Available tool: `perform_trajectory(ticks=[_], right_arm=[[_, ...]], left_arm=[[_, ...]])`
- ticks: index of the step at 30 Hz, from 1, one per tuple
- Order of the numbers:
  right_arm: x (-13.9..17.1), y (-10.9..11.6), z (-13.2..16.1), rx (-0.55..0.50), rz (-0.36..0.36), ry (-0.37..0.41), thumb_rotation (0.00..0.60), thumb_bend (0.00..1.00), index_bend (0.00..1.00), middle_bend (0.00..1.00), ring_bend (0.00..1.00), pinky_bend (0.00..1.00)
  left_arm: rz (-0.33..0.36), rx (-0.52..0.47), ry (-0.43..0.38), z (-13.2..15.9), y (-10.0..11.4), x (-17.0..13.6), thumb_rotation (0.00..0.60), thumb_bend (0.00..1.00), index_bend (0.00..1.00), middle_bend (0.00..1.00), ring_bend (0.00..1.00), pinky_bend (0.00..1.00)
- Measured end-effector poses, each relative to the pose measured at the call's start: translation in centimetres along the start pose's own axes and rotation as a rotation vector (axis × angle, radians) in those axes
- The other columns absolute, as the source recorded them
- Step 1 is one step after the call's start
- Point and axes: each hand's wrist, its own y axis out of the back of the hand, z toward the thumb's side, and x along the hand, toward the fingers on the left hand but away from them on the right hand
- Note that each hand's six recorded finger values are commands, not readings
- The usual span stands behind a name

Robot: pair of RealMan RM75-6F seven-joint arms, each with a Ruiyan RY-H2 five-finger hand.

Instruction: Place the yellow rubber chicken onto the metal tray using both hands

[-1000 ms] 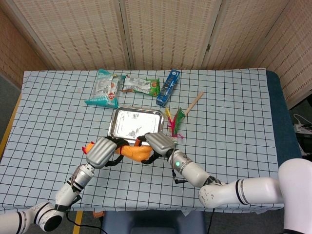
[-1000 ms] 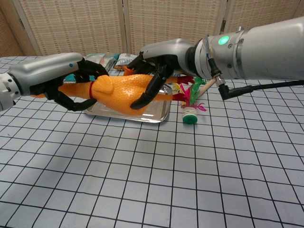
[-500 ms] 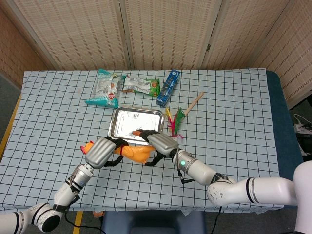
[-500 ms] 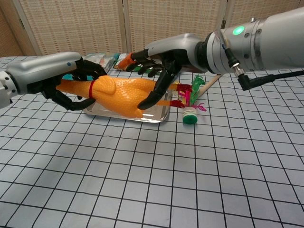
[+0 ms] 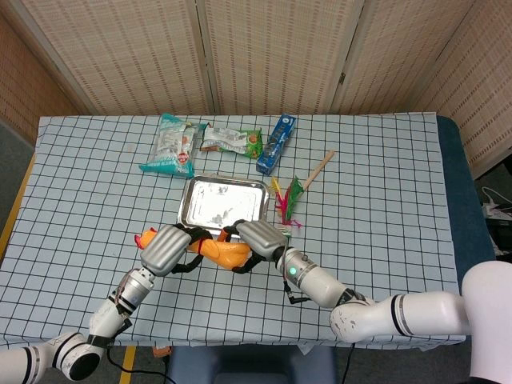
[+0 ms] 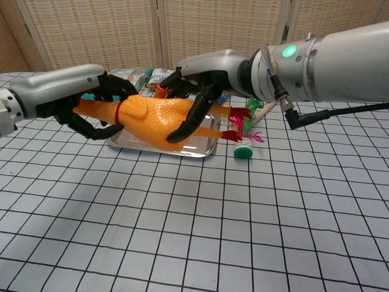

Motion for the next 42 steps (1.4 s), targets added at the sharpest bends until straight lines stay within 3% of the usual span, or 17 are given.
perform_trajectory(ticks=[2, 5, 8, 9, 10, 11, 12, 13, 14, 15, 18, 21, 25, 33, 39, 42], right_arm=[[0.0, 0.2, 0.1, -0.009, -0.02, -0.006, 0.6, 0.44, 1.0, 0.79, 0.9, 1.0], [0.0, 0.6, 0.2, -0.021, -0.057, -0.012, 0.6, 0.46, 1.0, 0.8, 0.92, 1.0], [0.0, 0.7, 0.3, -0.014, -0.066, -0.017, 0.6, 0.47, 1.0, 0.8, 0.91, 1.0], [0.1, 0.7, 0.2, -0.016, -0.069, -0.02, 0.6, 0.46, 0.97, 0.79, 0.85, 0.98], [0.1, 0.8, 0.2, -0.02, -0.07, -0.024, 0.6, 0.44, 0.9, 0.76, 0.79, 0.93], [0.2, 0.8, 0.1, -0.024, -0.066, -0.027, 0.6, 0.41, 0.74, 0.66, 0.66, 0.8], [0.3, 0.7, 0.1, -0.026, -0.057, -0.027, 0.6, 0.37, 0.52, 0.51, 0.49, 0.62], [0.3, 0.6, 0.0, -0.027, -0.043, -0.027, 0.6, 0.32, 0.24, 0.29, 0.27, 0.37], [0.5, 0.5, -0.1, -0.024, -0.02, -0.027, 0.6, 0.28, 0.07, 0.12, 0.1, 0.17], [0.6, 0.5, -0.1, -0.02, -0.002, -0.026, 0.6, 0.25, 0.0, 0.02, 0.01, 0.04], [1.3, 1.0, -0.7, 0.004, 0.039, -0.023, 0.6, 0.19, 0.0, 0.0, 0.0, 0.0], [2.2, 1.8, -1.0, 0.023, 0.024, -0.008, 0.6, 0.17, 0.0, 0.0, 0.0, 0.0], [4.1, 4.0, -2.0, 0.069, -0.081, 0.011, 0.6, 0.15, 0.0, 0.0, 0.0, 0.0], [11.4, 9.2, -6.2, 0.101, -0.333, -0.004, 0.6, 0.13, 0.0, 0.0, 0.0, 0.0], [14.8, 11.7, -9.6, 0.081, -0.4, -0.065, 0.6, 0.13, 0.0, 0.0, 0.0, 0.0], [15.4, 12.5, -11.0, 0.082, -0.41, -0.092, 0.6, 0.13, 0.0, 0.0, 0.0, 0.0]], left_arm=[[-0.001, 0.001, -0.002, 0.0, 0.0, 0.0, 0.6, 0.57, 0.88, 0.8, 0.56, 0.46], [0.0, 0.001, -0.003, 0.2, 0.1, 0.0, 0.6, 0.57, 0.88, 0.8, 0.56, 0.46], [-0.001, 0.0, -0.002, 0.2, 0.2, 0.0, 0.6, 0.57, 0.88, 0.8, 0.55, 0.47], [0.0, 0.002, -0.001, 0.1, 0.2, 0.0, 0.6, 0.57, 0.88, 0.8, 0.56, 0.47], [0.0, 0.002, 0.0, 0.1, 0.2, 0.1, 0.6, 0.57, 0.88, 0.8, 0.55, 0.47], [0.0, 0.002, 0.0, 0.1, 0.2, 0.1, 0.6, 0.57, 0.88, 0.8, 0.56, 0.47], [0.001, 0.004, 0.0, 0.1, 0.2, 0.1, 0.6, 0.57, 0.88, 0.8, 0.56, 0.47], [0.002, 0.007, 0.0, 0.1, 0.2, 0.1, 0.6, 0.57, 0.88, 0.8, 0.56, 0.47], [0.003, 0.01, 0.001, 0.0, 0.2, 0.1, 0.6, 0.57, 0.88, 0.8, 0.56, 0.47], [0.004, 0.01, 0.003, 0.0, 0.2, 0.1, 0.6, 0.57, 0.88, 0.8, 0.56, 0.47], [0.003, 0.012, 0.01, -0.3, 0.3, 0.2, 0.6, 0.58, 0.88, 0.8, 0.56, 0.47], [0.0, 0.016, 0.019, -0.8, 0.3, 0.4, 0.6, 0.58, 0.88, 0.8, 0.56, 0.47], [-0.003, 0.028, 0.024, -1.5, 0.5, 1.1, 0.6, 0.58, 0.88, 0.8, 0.56, 0.47], [-0.015, 0.012, 0.045, -3.4, 0.7, 4.0, 0.6, 0.57, 0.88, 0.8, 0.57, 0.46], [-0.023, -0.031, 0.077, -5.4, 0.4, 7.4, 0.6, 0.57, 0.88, 0.8, 0.57, 0.46], [-0.026, -0.059, 0.099, -6.7, -0.1, 9.1, 0.6, 0.57, 0.81, 0.76, 0.56, 0.44]])
